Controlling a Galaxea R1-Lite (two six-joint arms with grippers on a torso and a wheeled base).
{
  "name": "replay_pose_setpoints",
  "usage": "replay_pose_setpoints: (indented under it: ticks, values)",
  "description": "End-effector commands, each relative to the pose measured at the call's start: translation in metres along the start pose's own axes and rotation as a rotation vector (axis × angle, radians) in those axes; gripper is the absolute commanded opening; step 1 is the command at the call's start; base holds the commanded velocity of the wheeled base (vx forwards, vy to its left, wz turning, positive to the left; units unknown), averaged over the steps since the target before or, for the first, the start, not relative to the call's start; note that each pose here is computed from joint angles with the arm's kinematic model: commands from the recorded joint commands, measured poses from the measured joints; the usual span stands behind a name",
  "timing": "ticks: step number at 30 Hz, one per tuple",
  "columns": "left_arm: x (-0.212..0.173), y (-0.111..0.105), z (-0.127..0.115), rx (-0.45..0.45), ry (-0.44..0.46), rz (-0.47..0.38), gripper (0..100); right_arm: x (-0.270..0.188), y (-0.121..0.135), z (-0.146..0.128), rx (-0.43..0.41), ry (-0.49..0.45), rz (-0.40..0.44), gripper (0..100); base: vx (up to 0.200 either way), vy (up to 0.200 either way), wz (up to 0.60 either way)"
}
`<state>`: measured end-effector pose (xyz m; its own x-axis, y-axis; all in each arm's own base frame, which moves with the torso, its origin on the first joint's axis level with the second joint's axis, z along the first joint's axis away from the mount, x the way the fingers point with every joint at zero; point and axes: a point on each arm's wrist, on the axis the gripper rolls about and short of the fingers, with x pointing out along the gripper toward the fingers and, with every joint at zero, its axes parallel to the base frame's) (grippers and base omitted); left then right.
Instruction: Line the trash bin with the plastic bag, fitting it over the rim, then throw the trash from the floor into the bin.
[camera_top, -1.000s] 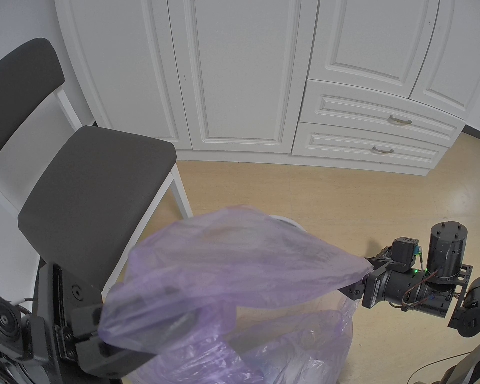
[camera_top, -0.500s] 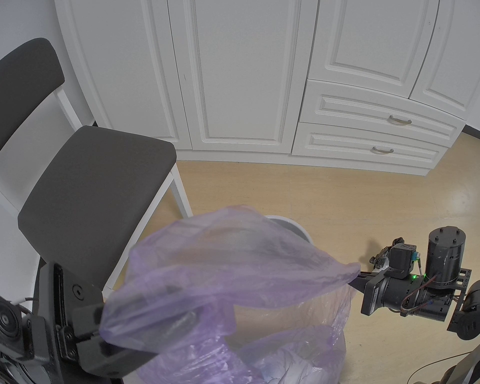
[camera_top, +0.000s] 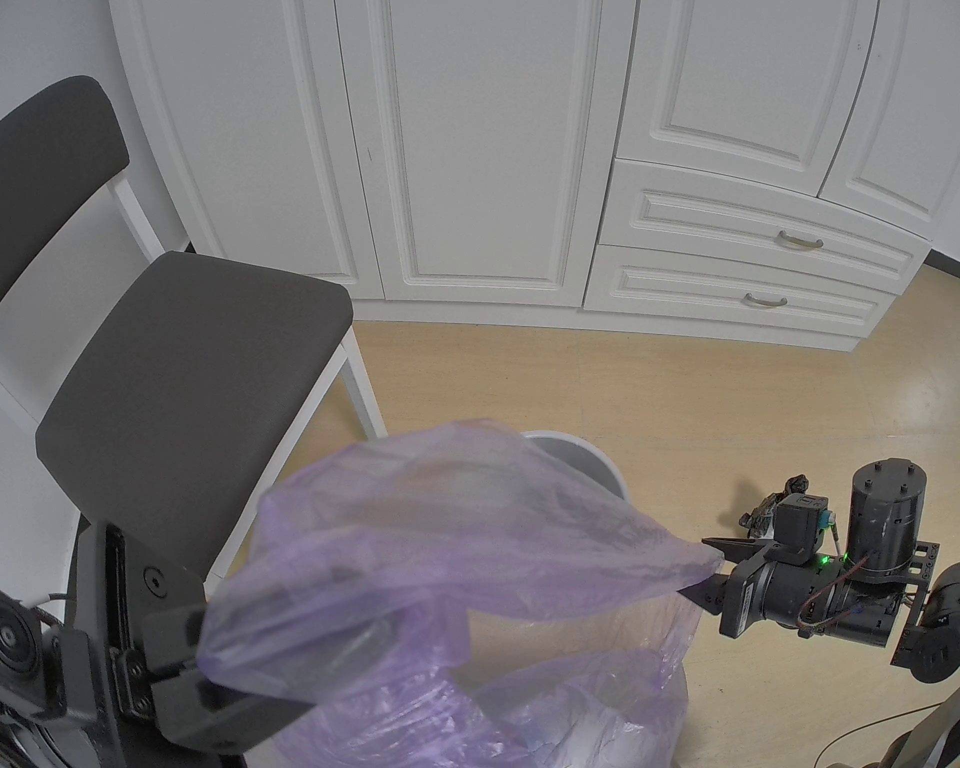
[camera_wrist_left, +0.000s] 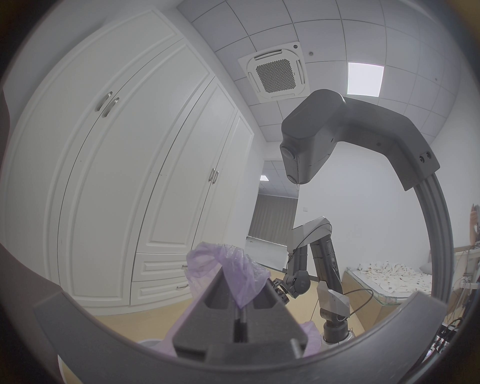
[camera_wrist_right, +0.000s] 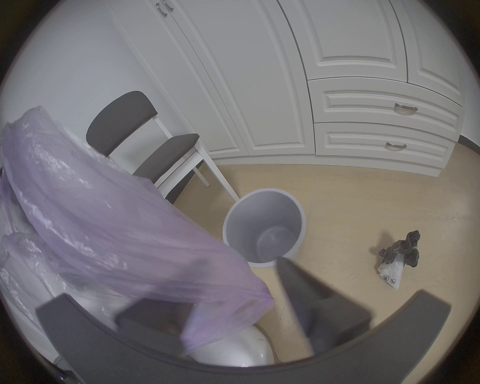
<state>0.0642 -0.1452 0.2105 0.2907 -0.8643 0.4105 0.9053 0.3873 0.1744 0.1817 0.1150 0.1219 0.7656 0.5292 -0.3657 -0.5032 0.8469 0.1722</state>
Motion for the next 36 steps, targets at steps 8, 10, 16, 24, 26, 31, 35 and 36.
replay_pose_setpoints:
  ticks: [8,10,16,24,26,31,35,36]
  values:
    - [0.000,0.000,0.000,-0.003,0.002,-0.001,0,0.019,0.003,-0.014,0.003,0.085,0.004,100,0.000,0.000,0.00]
    - [0.000,0.000,0.000,-0.003,0.002,-0.001,0,0.022,0.003,-0.016,0.002,0.092,0.001,100,0.000,0.000,0.00]
    - [0.000,0.000,-0.001,-0.004,0.003,-0.001,0,0.017,0.004,-0.009,0.004,0.028,0.010,0,0.000,0.000,0.00]
    - [0.000,-0.001,-0.009,-0.017,0.041,-0.005,0,0.003,0.003,0.004,0.005,-0.053,-0.014,0,0.000,0.000,0.00]
    - [0.000,-0.002,-0.012,-0.017,0.058,-0.008,0,0.001,0.004,0.006,0.003,-0.067,-0.014,0,0.000,0.000,0.00]
    - [0.002,-0.001,-0.019,-0.018,0.087,0.000,0,0.000,0.003,0.015,0.002,-0.101,-0.077,0,0.000,0.000,0.00]
    - [0.006,0.000,-0.024,-0.019,0.108,0.004,0,0.000,0.003,0.024,0.004,-0.137,-0.138,0,0.000,0.000,0.00]
    - [0.007,0.000,-0.025,-0.019,0.111,0.005,0,-0.001,0.003,0.026,0.005,-0.141,-0.146,0,0.000,0.000,0.00]
